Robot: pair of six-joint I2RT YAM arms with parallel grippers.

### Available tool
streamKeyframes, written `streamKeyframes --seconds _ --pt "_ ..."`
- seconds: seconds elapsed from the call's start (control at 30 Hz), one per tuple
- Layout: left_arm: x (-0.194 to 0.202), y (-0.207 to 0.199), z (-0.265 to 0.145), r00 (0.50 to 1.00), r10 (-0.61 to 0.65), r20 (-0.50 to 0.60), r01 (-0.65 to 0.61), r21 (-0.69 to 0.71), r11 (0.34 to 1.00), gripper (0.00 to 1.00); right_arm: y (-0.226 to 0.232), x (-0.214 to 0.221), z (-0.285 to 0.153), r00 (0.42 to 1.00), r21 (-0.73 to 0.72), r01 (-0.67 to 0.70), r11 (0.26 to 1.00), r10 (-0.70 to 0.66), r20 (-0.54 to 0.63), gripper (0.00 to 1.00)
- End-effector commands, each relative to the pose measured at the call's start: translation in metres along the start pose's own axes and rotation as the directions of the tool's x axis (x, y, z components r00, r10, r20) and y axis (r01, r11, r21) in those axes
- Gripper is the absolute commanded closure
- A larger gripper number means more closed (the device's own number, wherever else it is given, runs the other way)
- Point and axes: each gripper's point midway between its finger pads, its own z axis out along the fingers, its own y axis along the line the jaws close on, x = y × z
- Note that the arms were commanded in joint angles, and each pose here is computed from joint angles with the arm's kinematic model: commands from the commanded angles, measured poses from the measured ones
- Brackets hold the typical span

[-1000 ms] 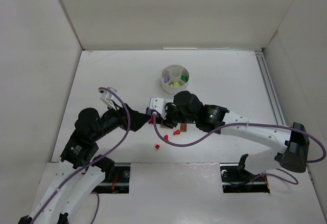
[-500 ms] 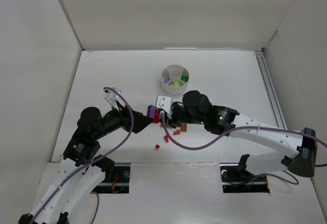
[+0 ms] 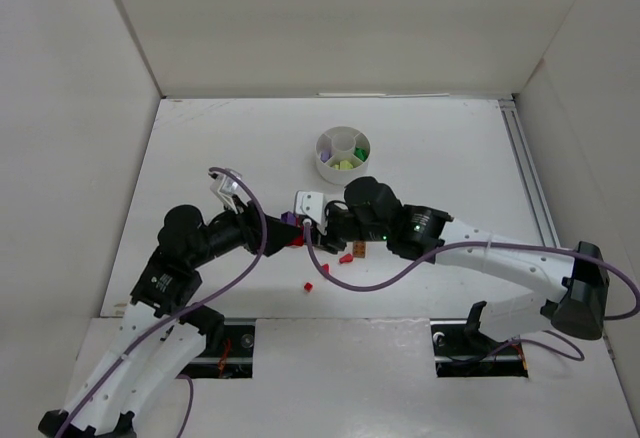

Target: Sort the legos into containers by color

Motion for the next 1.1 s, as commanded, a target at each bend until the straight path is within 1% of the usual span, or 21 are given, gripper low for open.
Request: streamKeyframes --seconds 0.0,0.1,0.17,0.27,0.4,0.43,0.47,0.57,0.6,0.63,0.67,0.83,0.87,0.9,0.93,1.0,1.03,1.07 --pt "-0.008 -0.018 0.000 0.999 0.033 0.023 -0.035 0.079 0.996 0.31 -0.011 -0.037 -0.002 0.994 0.025 0.021 0.999 -0.024 0.104 0.96" --pt "-0.004 -0.011 0.002 1.000 0.026 0.007 -0.027 0.054 0.998 0.31 -0.016 -0.045 -0.009 0.992 0.053 0.025 0.998 -0.032 0.125 0.96" --pt "-0.003 -0.007 0.003 1.000 0.016 -0.001 -0.016 0.036 0.999 0.27 -0.017 -0.050 -0.012 0.989 0.060 0.029 0.998 -0.037 0.143 0.96" --pt "-0.002 -0.004 0.005 1.000 0.020 -0.008 -0.019 0.031 0.999 0.26 -0.015 -0.054 -0.015 0.987 0.054 0.032 0.998 -0.040 0.155 0.96" --pt "-0.001 -0.003 0.006 1.000 0.020 -0.008 -0.020 0.033 0.999 0.26 -0.016 -0.056 -0.015 0.986 0.057 0.034 0.998 -0.043 0.163 0.96" --pt "-0.001 -0.003 0.006 1.000 0.020 -0.008 -0.020 0.033 0.999 0.28 -0.016 -0.056 -0.015 0.986 0.057 0.034 0.998 -0.043 0.163 0.96" --pt "-0.001 -0.003 0.006 1.000 0.020 -0.008 -0.020 0.033 0.999 0.35 -0.016 -0.056 -0.015 0.986 0.057 0.034 0.998 -0.043 0.163 0.96" --pt "-0.001 -0.003 0.006 1.000 0.020 -0.008 -0.020 0.033 0.999 0.49 -0.016 -0.056 -0.015 0.986 0.057 0.034 0.998 -0.043 0.163 0.95" --pt "-0.002 -0.002 0.006 1.000 0.020 -0.002 -0.020 0.026 0.999 0.60 -0.015 -0.056 -0.015 0.985 0.049 0.035 0.998 -0.043 0.166 0.95" --pt "-0.002 -0.002 0.006 1.000 0.020 -0.002 -0.020 0.025 0.999 0.64 -0.015 -0.056 -0.015 0.985 0.049 0.035 0.998 -0.043 0.166 0.95" --pt "-0.003 -0.004 0.005 1.000 0.025 0.004 -0.025 0.030 0.999 0.66 -0.014 -0.054 -0.012 0.987 0.045 0.033 0.998 -0.040 0.158 0.95" --pt "-0.003 -0.005 0.004 1.000 0.023 0.002 -0.023 0.029 0.999 0.66 -0.013 -0.059 -0.013 0.984 0.032 0.038 0.999 -0.043 0.173 0.95" --pt "-0.002 -0.002 0.004 1.000 0.016 -0.002 -0.016 0.014 1.000 0.69 -0.013 -0.059 -0.013 0.984 0.032 0.038 0.999 -0.043 0.173 0.95" --pt "-0.002 -0.002 0.004 1.000 0.016 -0.002 -0.016 0.014 1.000 0.72 -0.012 -0.056 -0.010 0.986 0.028 0.036 0.999 -0.040 0.165 0.95" --pt "-0.006 0.001 0.003 1.000 0.014 0.013 -0.014 -0.011 1.000 0.77 -0.014 -0.060 -0.011 0.984 0.032 0.038 0.999 -0.043 0.173 0.94" --pt "-0.008 0.005 0.000 1.000 0.007 0.029 -0.006 -0.053 0.999 0.91 -0.012 -0.057 -0.011 0.986 0.027 0.035 0.999 -0.039 0.161 0.93" --pt "-0.018 0.006 -0.003 0.997 0.007 0.074 0.000 -0.085 0.996 1.00 -0.012 -0.055 -0.011 0.988 0.023 0.033 0.999 -0.036 0.152 0.93" --pt "-0.022 0.009 -0.004 0.996 0.007 0.091 0.003 -0.109 0.994 1.00 -0.013 -0.051 -0.008 0.989 0.028 0.030 0.999 -0.034 0.141 0.93"
